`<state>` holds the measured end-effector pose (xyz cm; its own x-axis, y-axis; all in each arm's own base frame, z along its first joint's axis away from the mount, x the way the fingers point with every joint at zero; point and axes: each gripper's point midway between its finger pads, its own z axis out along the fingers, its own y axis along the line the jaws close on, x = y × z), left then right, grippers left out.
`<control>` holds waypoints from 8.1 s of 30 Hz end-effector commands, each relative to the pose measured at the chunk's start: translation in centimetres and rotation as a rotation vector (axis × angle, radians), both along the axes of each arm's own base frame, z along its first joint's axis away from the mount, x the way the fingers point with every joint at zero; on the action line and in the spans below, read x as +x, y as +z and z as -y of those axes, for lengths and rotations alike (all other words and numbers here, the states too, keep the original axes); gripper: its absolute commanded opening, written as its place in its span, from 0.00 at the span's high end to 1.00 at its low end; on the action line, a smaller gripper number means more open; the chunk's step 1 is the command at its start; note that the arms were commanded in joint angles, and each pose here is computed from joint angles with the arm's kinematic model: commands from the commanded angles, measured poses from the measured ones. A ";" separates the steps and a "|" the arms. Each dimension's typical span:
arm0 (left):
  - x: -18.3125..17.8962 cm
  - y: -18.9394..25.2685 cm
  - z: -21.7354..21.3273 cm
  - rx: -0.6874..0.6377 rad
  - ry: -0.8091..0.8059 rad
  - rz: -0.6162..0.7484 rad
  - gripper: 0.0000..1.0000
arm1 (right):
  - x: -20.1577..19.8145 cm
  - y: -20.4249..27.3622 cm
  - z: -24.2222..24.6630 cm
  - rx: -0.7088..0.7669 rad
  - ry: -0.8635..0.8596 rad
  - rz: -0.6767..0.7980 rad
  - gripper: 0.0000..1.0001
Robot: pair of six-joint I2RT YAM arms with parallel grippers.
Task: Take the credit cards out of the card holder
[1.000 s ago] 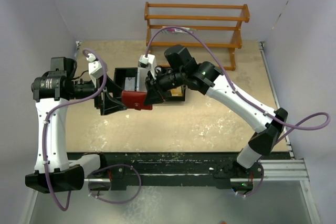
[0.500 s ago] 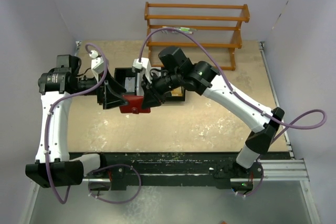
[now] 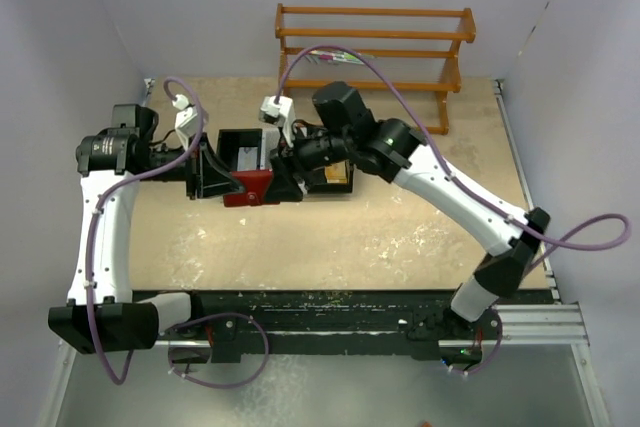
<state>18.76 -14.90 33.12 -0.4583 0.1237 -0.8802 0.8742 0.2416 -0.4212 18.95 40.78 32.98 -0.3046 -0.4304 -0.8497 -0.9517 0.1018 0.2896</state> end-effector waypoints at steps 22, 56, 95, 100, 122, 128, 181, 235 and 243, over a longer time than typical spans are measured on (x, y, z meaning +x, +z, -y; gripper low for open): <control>0.0 11.4 1.4 -0.316 0.194 -0.055 0.83 | -1.7 14.7 3.0 1.019 -0.267 -0.196 0.37; 0.2 2.3 0.3 -0.035 0.093 0.070 0.56 | -2.5 6.5 -0.3 0.206 0.056 -0.011 0.92; 6.3 2.5 -2.8 -0.090 0.660 -0.154 0.99 | 4.6 6.1 -2.4 0.276 -0.925 0.279 0.39; 6.1 2.6 -2.7 -0.095 0.662 -0.161 0.99 | 5.0 5.3 -3.3 0.251 -0.925 0.291 0.41; 5.6 2.5 -2.4 -0.096 0.632 -0.192 0.99 | 7.7 2.1 -3.4 0.111 -1.050 0.417 0.76; 5.5 2.6 -2.4 -0.095 0.632 -0.191 0.99 | 8.0 1.4 -3.3 0.077 -1.061 0.431 0.92; 3.6 9.4 -0.3 -0.268 0.471 -0.128 0.98 | 2.8 9.5 1.1 0.660 -0.551 0.120 0.11; 0.8 10.5 0.6 -0.302 0.372 -0.151 0.77 | 3.2 11.7 4.7 0.764 -0.634 -0.042 1.00; 1.2 9.0 0.7 -0.289 0.355 -0.166 0.57 | 1.8 13.1 4.9 0.746 -0.565 -0.008 1.00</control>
